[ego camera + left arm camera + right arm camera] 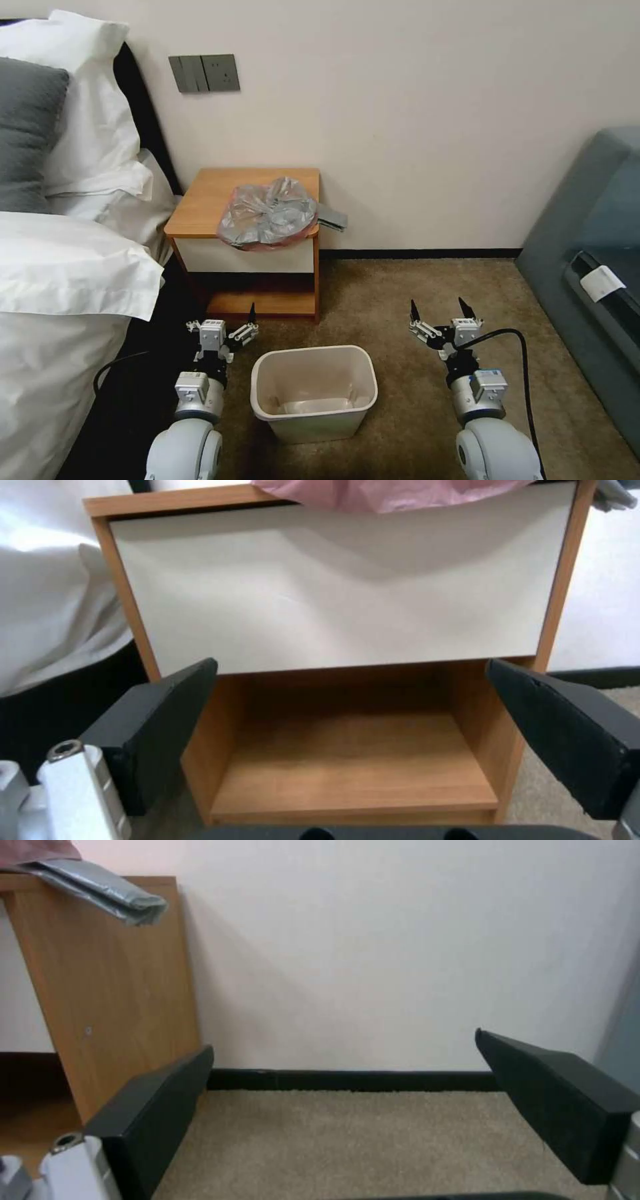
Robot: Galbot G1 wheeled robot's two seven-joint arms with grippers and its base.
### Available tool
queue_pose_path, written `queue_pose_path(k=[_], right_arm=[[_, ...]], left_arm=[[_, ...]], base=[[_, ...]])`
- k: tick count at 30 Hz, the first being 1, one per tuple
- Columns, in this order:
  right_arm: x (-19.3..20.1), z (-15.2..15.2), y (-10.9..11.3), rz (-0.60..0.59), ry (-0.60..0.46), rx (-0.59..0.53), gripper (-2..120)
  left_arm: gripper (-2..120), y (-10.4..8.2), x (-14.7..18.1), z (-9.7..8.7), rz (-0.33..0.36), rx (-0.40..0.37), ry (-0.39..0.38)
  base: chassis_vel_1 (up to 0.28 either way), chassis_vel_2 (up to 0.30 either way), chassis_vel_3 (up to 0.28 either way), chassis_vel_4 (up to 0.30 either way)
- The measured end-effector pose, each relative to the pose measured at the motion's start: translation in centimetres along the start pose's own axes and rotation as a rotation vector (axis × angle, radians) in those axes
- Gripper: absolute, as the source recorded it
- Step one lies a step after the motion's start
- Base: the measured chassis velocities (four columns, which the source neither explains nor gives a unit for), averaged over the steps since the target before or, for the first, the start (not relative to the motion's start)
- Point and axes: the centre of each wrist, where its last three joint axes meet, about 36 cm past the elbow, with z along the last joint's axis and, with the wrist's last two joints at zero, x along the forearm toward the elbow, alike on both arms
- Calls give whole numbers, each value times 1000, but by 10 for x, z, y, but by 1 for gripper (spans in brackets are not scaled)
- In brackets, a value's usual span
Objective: Pick up the garbage bag from the table and place it over the trash can.
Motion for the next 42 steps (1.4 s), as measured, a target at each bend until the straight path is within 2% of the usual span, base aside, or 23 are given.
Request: queue_pose_path(k=[42], right_arm=[[0,0,0,0,0,0,100]], left_arm=[[100,0,0,0,0,0,0]], base=[[0,0,0,0]])
